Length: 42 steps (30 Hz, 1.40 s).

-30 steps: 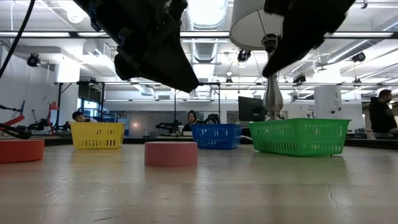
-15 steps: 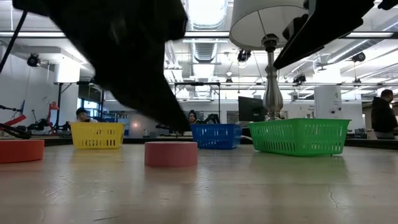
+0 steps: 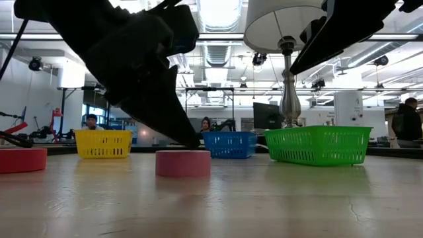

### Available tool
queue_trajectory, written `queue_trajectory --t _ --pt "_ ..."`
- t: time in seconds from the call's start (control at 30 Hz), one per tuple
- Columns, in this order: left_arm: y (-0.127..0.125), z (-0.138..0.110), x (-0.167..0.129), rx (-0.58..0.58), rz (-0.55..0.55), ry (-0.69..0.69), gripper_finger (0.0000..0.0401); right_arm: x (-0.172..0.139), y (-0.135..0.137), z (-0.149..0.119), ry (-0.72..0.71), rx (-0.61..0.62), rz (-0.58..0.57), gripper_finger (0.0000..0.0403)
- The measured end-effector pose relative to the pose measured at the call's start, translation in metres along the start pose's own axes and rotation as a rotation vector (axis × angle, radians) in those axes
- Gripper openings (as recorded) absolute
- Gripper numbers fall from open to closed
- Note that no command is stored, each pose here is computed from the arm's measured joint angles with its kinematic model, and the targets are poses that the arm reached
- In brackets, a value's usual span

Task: Pick and place Stapler, Stapler remover, tape
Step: Put the pink tape into the green basket

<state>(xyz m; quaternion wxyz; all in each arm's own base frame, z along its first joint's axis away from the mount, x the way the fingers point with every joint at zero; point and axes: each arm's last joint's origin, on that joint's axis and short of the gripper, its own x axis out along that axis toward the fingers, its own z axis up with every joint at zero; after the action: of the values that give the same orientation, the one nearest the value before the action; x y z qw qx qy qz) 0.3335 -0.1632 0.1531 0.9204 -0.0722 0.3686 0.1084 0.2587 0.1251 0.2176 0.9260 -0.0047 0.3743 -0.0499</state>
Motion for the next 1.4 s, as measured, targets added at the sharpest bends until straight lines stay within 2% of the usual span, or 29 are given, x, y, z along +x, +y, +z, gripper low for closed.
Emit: queue_trajectory --t 0.17,0.33,0.57,0.77,0.9,1.17,1.3,1.4 --pt "0.004 -0.009 0.003 -0.030 0.011 0.029 0.0096 0.000 0.000 0.001 -0.005 0.024 0.002 0.0173" --pt "0.009 -0.017 0.005 -0.088 0.019 0.035 0.0096 0.000 0.001 0.002 -0.018 0.135 0.009 0.0173" --pt "0.009 -0.015 0.007 -0.076 -0.032 0.022 0.0082 0.003 0.002 0.001 -0.013 0.310 0.007 0.0173" --pt "0.015 -0.011 0.011 -0.095 -0.051 0.045 0.0069 0.016 0.006 -0.007 0.030 0.284 -0.016 0.0173" --pt "0.019 -0.008 0.013 -0.084 -0.077 0.074 0.0085 0.022 0.008 -0.011 0.067 0.274 0.002 0.0173" --pt "0.024 -0.006 0.016 -0.096 -0.097 0.104 0.0157 0.024 0.010 -0.009 0.056 0.284 0.024 0.0173" --pt "0.024 -0.006 0.017 -0.105 -0.096 0.105 0.0161 0.027 0.012 -0.008 0.038 0.341 0.037 0.0173" --pt "0.025 -0.006 0.017 -0.107 -0.097 0.110 0.0144 0.032 0.014 -0.008 0.034 0.412 0.042 0.0173"
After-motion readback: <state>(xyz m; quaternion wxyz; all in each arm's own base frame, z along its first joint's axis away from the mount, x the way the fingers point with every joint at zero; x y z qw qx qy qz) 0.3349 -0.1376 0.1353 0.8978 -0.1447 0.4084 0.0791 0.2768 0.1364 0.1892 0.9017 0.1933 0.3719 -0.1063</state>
